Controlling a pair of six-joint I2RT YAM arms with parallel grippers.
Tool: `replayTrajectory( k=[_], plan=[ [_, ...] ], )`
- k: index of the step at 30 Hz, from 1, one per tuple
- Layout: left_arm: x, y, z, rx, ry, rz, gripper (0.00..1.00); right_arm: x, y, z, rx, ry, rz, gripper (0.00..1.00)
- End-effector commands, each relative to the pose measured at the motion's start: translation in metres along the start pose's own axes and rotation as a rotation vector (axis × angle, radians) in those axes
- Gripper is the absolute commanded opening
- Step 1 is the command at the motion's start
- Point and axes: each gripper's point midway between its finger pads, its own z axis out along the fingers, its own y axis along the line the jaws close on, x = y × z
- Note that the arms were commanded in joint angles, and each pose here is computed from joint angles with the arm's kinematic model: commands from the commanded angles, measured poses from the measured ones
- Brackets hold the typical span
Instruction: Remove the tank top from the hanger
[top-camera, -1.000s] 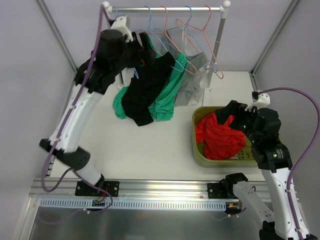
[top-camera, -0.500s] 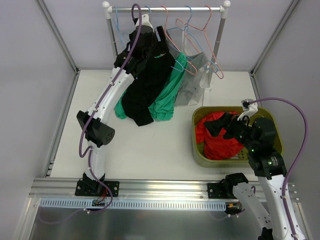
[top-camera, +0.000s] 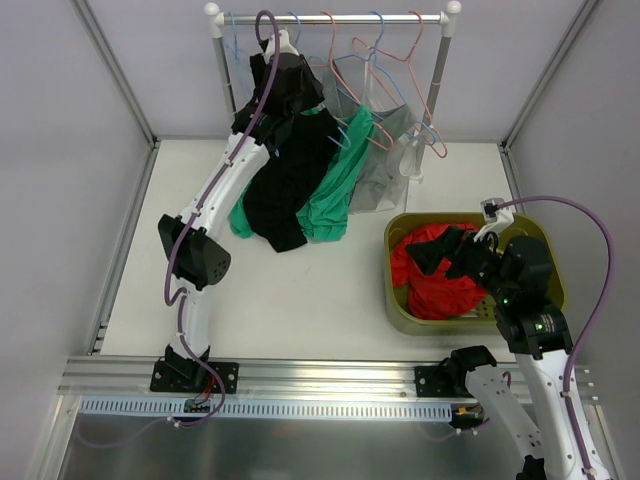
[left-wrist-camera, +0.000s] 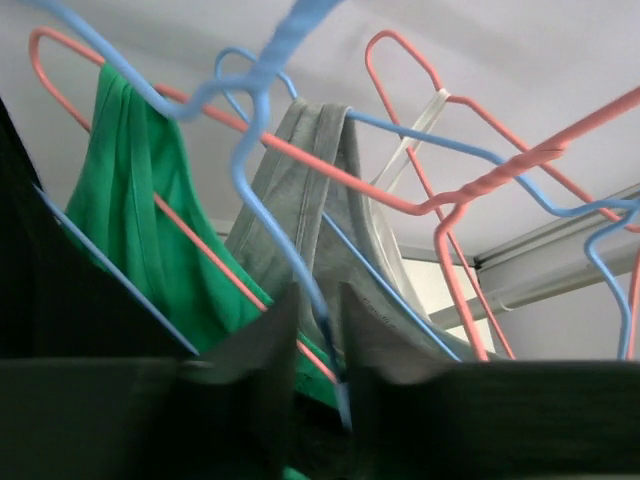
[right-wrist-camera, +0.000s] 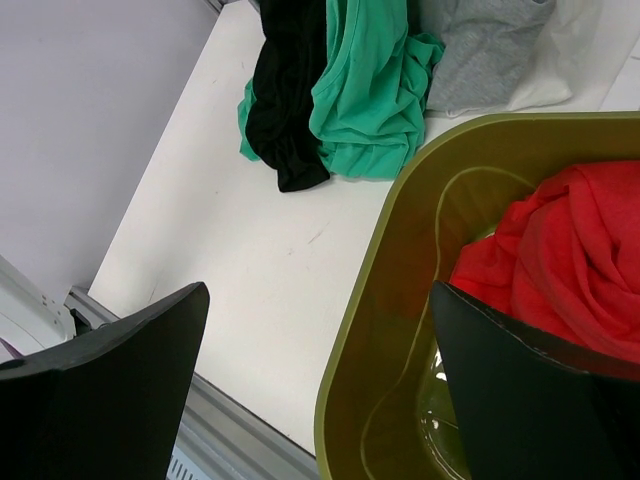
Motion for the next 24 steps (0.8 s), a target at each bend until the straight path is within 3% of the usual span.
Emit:
replayTrajectory(
  k=[1,7,17,24],
  plan=[
    [-0.017,-0.005,-0.013,0.013,-0.041,-0.045,0.16,-0.005,0.005,0.003,-0.034,-0.026,-0.01,0.98],
    [-0.037,0.0,-0.06,0.004,-0.057,-0.023,0.0,-0.005,0.003,0.01,-0.036,-0.02,0.004,0.97],
    [-0.08,-0.042,-0.128,0.308,-0.025,0.013,0.0,-0.007,0.006,0.012,-0.054,-0.026,0.007,0.97],
    [-0.065,-0.061,-0.16,0.511,0.129,-0.059,0.0,-0.008,0.007,0.01,-0.06,-0.033,-0.007,0.98]
  ],
)
